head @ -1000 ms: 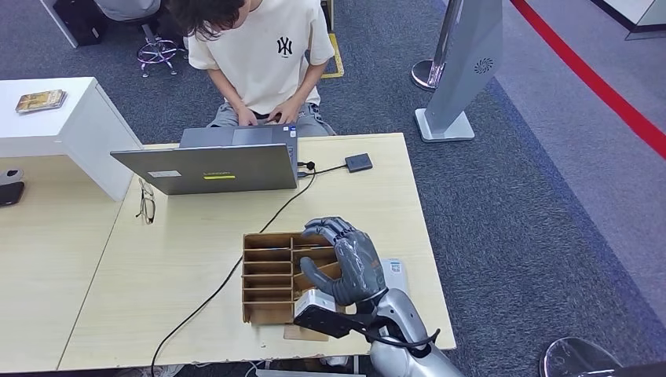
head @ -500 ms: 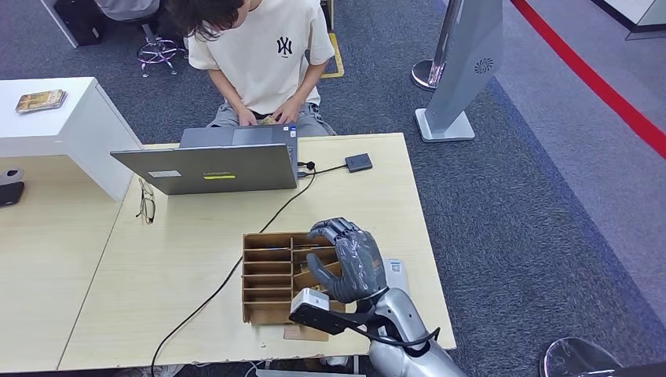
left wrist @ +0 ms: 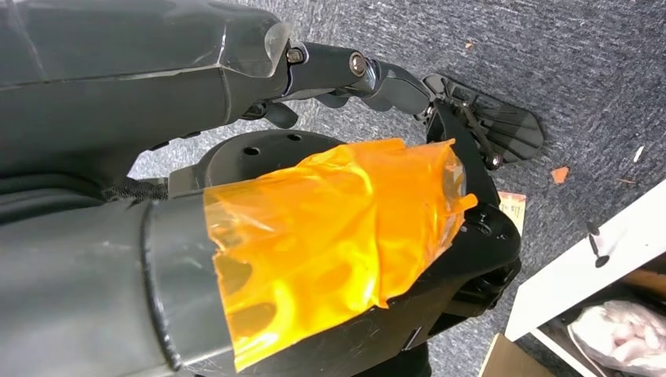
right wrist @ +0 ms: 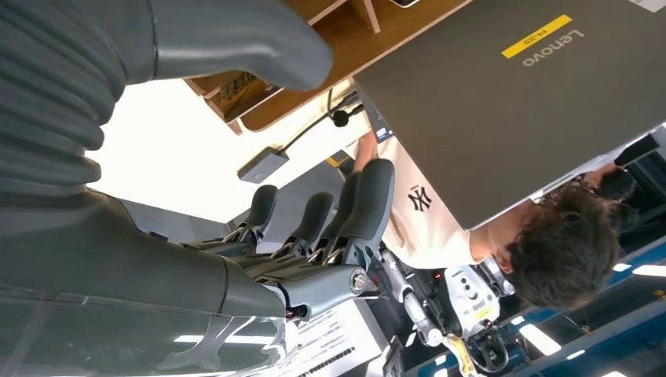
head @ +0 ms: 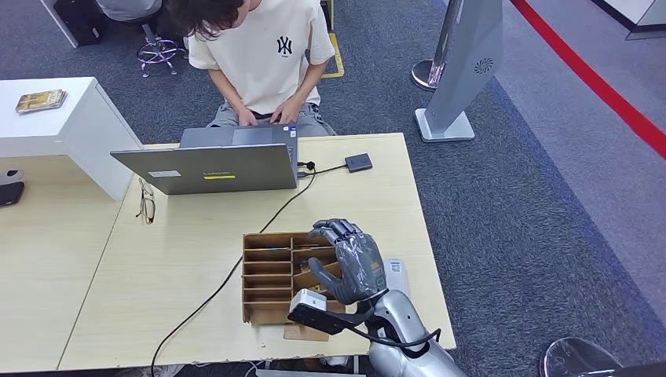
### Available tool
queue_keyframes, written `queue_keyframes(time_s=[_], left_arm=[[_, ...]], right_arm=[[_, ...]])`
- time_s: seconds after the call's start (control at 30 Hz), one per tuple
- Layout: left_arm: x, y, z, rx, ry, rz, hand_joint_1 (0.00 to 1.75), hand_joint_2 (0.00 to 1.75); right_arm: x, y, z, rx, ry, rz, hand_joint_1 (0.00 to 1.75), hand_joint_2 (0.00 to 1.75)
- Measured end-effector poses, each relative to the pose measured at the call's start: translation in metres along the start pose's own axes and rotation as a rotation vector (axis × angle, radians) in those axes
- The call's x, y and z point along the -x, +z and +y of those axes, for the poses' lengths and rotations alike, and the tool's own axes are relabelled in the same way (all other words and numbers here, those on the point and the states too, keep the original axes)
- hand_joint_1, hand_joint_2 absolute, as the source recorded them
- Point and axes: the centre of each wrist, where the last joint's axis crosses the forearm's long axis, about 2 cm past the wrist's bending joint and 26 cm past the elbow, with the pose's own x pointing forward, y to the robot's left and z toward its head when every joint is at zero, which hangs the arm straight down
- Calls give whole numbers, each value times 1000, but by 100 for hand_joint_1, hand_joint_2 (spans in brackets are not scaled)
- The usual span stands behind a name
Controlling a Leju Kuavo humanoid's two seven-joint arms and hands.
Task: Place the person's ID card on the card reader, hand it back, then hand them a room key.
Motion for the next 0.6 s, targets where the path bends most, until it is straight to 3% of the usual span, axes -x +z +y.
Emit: queue_keyframes(time_s=[0.6], left_arm=[[3, -1, 6, 9, -34, 2, 0, 0]], right_arm=[[8, 3, 5, -22, 82, 11, 74, 175]])
